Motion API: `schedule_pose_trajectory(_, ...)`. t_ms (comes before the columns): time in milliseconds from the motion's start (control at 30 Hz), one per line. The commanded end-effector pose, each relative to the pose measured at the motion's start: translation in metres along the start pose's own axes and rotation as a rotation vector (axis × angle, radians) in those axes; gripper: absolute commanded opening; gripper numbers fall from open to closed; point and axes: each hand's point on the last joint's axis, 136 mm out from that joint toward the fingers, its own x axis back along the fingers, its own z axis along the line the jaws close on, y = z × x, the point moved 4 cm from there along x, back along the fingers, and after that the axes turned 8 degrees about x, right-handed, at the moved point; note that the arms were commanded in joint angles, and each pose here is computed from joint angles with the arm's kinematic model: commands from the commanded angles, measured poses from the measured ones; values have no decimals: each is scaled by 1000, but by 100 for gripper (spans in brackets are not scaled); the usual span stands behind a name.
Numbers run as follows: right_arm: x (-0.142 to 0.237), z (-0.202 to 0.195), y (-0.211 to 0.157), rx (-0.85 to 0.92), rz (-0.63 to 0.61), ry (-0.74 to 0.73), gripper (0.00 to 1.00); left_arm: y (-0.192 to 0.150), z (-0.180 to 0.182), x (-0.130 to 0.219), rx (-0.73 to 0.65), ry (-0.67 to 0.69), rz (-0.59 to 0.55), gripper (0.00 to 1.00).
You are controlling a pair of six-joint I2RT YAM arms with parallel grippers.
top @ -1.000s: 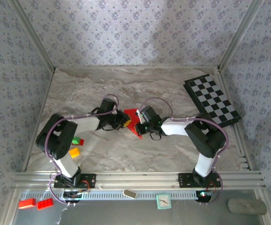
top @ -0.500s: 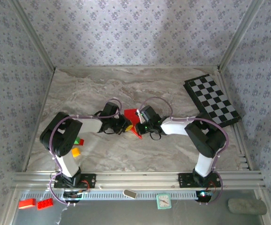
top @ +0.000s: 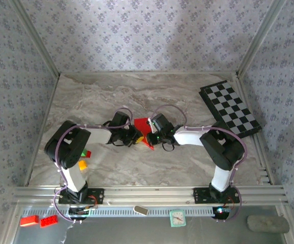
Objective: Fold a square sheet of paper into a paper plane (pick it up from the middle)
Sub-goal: Third fold the triangle at the center of the table.
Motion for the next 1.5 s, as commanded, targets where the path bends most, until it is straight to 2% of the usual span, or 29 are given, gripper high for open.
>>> schedule_pose_trajectory(0,-6,-9,-16,-36,80,-31,4,0,10,-4,-7,46,1,13)
schedule_pose_trajectory(267,-2,-6,-9,-41,68,-13,7,2,23,-4,8,112,-12,12)
schedule_pose_trajectory(533,30,5,24,-60,-15,41,24,3,34,-6,19,178,-18,11)
schedule_pose_trajectory(700,48,4,26,-83,-12,45,32,4,34,-8,23,180,-14,11)
schedule_pose_trajectory(800,54,3,21,-110,3,50,31,3,33,-8,20,178,-12,11)
schedule_pose_trajectory(933,53,16,12,-115,43,144,27,3,31,-9,16,172,-11,11)
schedule_pose_trajectory(1100,42,28,-2,-112,110,203,20,2,30,-10,15,174,-8,11)
schedule_pose_trajectory(1233,34,32,-8,-104,142,206,16,2,32,-10,26,183,-11,11)
schedule_pose_trajectory(1467,20,30,-13,-103,187,168,14,2,35,-12,40,195,-5,10)
